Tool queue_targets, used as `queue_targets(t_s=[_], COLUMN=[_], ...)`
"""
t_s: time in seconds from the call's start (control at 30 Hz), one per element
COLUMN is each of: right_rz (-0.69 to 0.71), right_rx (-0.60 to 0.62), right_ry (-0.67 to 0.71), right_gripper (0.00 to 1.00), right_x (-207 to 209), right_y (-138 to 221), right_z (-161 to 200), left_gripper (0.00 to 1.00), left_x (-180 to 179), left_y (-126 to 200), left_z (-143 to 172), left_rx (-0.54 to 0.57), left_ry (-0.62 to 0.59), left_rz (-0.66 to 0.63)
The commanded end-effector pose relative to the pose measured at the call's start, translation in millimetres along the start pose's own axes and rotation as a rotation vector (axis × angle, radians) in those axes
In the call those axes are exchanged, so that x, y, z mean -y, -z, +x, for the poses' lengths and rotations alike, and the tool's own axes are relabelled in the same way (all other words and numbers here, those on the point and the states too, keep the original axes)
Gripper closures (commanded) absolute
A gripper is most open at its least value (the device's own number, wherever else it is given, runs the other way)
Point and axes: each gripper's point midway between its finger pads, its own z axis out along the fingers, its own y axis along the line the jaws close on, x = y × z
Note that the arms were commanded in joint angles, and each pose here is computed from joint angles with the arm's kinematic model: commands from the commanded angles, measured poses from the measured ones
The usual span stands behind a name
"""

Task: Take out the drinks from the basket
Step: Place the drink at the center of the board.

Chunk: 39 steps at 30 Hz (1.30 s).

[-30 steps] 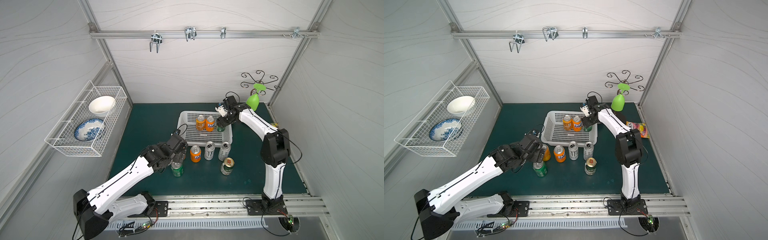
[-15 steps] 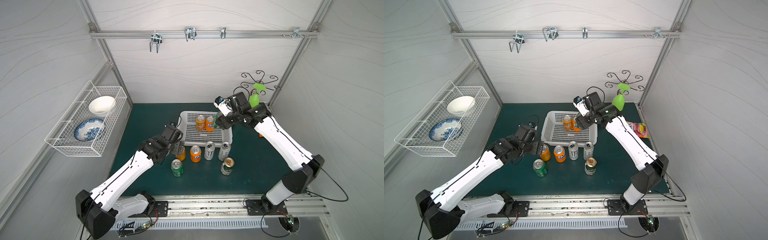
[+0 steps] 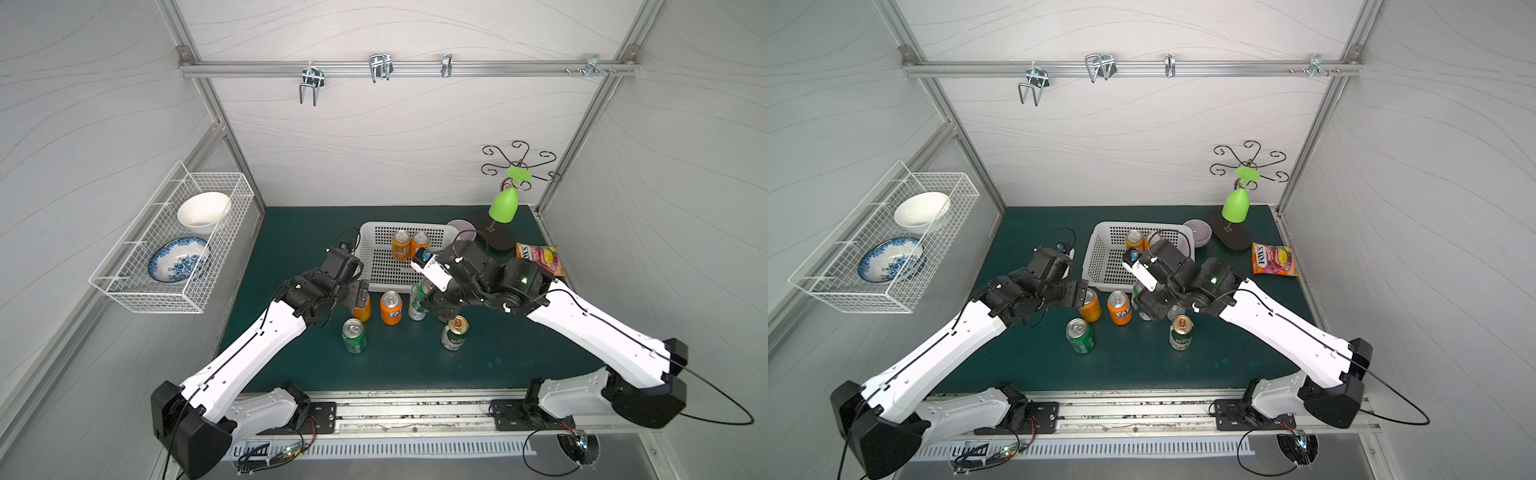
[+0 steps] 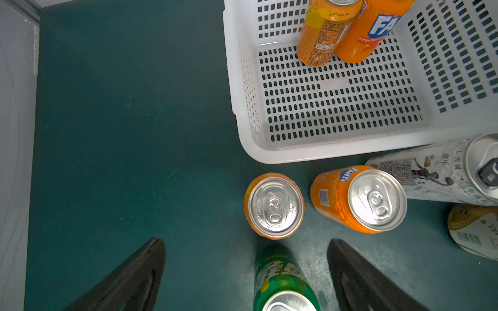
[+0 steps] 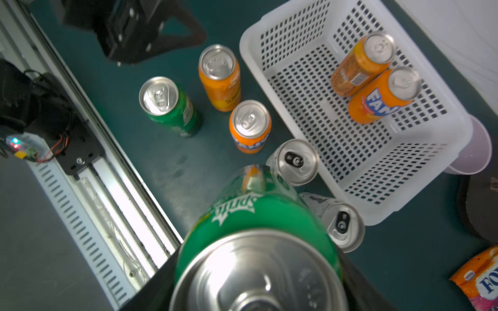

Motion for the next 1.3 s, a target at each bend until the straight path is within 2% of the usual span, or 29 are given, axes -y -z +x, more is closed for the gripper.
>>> queue_targets(t_s=[0.0,0.33,0.77,1.27], right_rz=[0.002,-0.022,-0.032,-0.046], right_rx=[0.075,0.084,-0.032,-0.094], right_ry=[-0.054,-0.092,-0.080,-0.096], right_gripper=[0.45,0.45,0.44,0.42], right_x=[-5,-15,-24,-30], right_y=[-3,-57,-110,-141], right_z=[-3,22,50,76], left_gripper=[0.02,0.02,0.02,0.02], left_x=[2,1,1,9], left_y=[8,7,5,11], left_z=[-16,-14,-14,-26], left_rx=[0.064,0.056,0.051,0.079], left_ry=[0.021,0.022,0.018,0.036], left_rz=[0.027,0.018,0.013,0.056])
